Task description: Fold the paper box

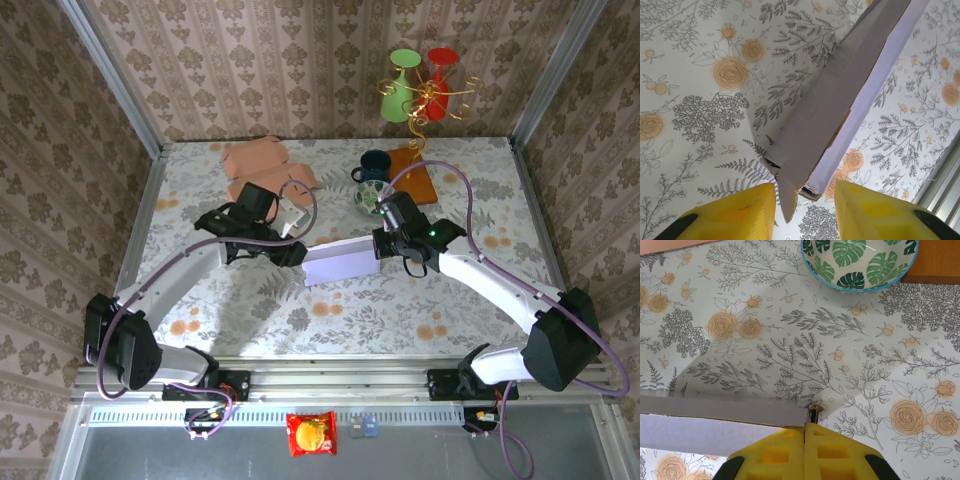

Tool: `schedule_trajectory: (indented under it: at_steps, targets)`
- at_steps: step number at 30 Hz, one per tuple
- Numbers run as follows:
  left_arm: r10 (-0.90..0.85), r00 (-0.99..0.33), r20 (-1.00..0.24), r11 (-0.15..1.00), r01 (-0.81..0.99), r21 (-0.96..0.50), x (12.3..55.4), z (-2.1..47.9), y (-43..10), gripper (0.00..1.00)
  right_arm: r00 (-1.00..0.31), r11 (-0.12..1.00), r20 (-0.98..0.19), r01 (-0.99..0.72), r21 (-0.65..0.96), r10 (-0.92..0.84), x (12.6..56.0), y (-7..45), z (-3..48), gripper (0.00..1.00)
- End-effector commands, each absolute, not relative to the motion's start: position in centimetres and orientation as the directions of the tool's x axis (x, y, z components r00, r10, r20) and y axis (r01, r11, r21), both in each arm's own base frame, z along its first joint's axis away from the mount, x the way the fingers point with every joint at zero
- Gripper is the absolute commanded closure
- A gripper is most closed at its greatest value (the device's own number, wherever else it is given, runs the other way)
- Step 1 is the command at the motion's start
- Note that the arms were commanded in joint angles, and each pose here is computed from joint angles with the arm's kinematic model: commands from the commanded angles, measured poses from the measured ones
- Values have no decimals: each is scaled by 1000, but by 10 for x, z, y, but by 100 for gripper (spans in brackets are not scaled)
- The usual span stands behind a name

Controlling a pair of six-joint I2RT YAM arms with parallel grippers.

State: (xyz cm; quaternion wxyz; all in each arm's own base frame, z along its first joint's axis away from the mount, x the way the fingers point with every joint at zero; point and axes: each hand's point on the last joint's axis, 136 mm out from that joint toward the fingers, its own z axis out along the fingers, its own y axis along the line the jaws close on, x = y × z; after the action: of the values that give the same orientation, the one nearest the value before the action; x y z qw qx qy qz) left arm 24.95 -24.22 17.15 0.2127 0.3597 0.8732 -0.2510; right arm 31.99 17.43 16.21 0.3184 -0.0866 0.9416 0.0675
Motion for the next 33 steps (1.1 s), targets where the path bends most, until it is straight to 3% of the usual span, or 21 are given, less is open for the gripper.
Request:
schedule_trajectory:
  at_steps: [1, 6, 12, 19, 33]
  targets:
    - [551, -629, -549, 611, 752, -248, 250, 176, -240, 65, -798, 979, -591, -192, 63, -119, 318, 174, 161, 100]
    - [560, -626, -543, 621, 751, -226, 254, 173, -238, 72, -799, 979, -589, -193, 65, -119, 318, 175, 160, 100]
    - [553, -621, -555, 643, 742, -190, 261, 177, -234, 72, -799, 978, -588, -197, 64, -122, 318, 175, 160, 100]
    - [541, -655, -528, 640, 728, -247, 261, 171, -238, 73, -800, 978, -588, -197, 66, -121, 319, 176, 159, 100]
    - [520, -663, -538, 641, 719, -267, 264, 172, -243, 87, -802, 979, -586, -192, 69, -116, 318, 175, 159, 100]
